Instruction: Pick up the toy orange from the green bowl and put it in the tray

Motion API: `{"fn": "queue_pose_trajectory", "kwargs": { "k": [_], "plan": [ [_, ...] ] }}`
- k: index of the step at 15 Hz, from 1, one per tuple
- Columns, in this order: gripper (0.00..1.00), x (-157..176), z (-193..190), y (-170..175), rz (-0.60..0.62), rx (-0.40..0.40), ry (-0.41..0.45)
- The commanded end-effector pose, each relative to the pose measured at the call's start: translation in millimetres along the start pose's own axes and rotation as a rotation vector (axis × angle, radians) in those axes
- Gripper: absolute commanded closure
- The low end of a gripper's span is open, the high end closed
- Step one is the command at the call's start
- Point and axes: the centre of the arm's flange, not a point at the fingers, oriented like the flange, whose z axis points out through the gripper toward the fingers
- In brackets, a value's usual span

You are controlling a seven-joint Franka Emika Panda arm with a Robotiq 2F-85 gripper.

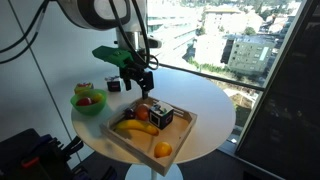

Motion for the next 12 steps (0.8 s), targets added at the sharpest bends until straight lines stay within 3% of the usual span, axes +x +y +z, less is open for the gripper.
{"fn": "queue_pose_trajectory", "kwargs": {
  "k": [1, 12],
  "plan": [
    [0.0, -6, -28, -9, 0.006, 0.011, -0.002],
    [0.0, -35, -83, -28, -0.051, 0.008, -0.088]
  ]
}}
